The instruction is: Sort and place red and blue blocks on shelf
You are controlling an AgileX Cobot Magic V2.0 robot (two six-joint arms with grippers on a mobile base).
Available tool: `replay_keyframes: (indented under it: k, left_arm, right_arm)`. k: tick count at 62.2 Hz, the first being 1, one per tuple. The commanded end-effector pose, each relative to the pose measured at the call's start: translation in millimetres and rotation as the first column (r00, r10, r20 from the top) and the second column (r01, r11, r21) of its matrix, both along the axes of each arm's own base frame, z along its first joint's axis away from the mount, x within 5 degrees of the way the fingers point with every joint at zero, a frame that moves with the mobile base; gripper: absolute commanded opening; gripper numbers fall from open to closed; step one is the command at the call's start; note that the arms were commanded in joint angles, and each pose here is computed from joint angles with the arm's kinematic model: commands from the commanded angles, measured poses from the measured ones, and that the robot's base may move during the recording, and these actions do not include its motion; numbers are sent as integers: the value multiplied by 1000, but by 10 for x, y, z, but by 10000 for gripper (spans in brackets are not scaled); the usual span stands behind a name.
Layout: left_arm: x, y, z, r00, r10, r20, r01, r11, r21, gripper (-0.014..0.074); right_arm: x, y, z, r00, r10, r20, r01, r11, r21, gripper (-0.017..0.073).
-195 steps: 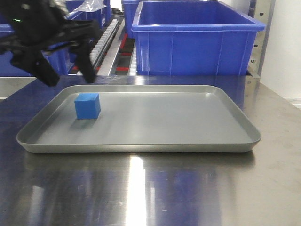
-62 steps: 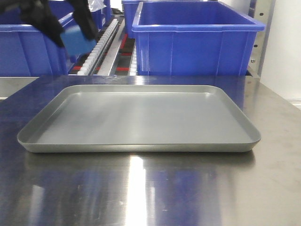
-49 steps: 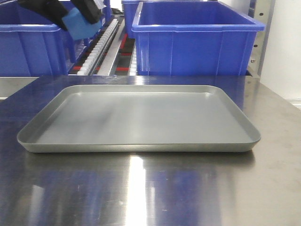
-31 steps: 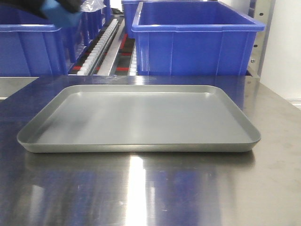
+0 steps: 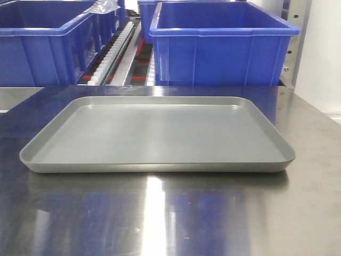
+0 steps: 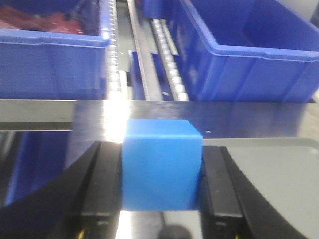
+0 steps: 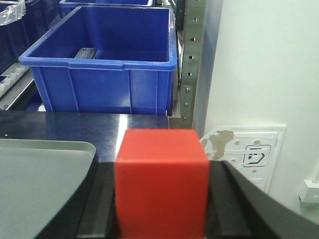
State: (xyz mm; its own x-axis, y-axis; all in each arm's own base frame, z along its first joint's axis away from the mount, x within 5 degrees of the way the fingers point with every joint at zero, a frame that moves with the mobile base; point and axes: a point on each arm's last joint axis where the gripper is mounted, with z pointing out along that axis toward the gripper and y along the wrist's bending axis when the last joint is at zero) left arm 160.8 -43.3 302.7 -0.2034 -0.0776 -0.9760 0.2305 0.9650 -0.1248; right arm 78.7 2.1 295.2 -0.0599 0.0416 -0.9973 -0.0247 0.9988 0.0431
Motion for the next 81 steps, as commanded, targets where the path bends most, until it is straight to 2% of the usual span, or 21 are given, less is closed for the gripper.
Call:
replay_keyframes:
  k: [1, 19, 26, 33, 37, 45, 56, 60, 81]
  left_arm:
    - [-108, 110, 118, 989, 60, 135, -59, 998, -11, 125]
    - [-460, 262, -42, 967, 118, 224, -115, 993, -25, 125]
    - [-553, 274, -91, 961, 105, 255, -111, 994, 11, 125]
    - [-636, 289, -76, 947, 91, 309, -120, 990, 74, 125]
    - [-676, 297, -54, 938, 88, 336, -124, 988, 88, 125]
    - [-719, 306, -28, 928, 92, 360, -128, 989, 78, 125]
    - [-722, 335, -32, 913, 136, 386, -150, 989, 7, 125]
    - [-723, 346, -32, 902, 148, 405, -162, 987, 0, 125]
    - [-722, 347, -43, 902, 149, 405, -163, 987, 0, 125]
  right_arm:
    - [-4, 2, 168, 994, 2, 109, -2, 1000, 1, 63]
    - [-4, 2, 168, 994, 2, 109, -2, 1000, 1, 63]
    - [-4, 2, 168, 994, 2, 109, -2, 1000, 1, 63]
    - [-4, 2, 168, 994, 2, 109, -2, 1000, 1, 63]
    - [-4, 2, 168, 994, 2, 109, -2, 1000, 1, 63]
    - [-4, 2, 168, 994, 2, 109, -2, 1000, 1, 63]
    - [-4, 2, 168, 994, 2, 109, -2, 1000, 1, 63]
    - [-4, 2, 168, 994, 2, 109, -2, 1000, 1, 63]
    - [-4, 2, 168, 994, 2, 109, -2, 1000, 1, 63]
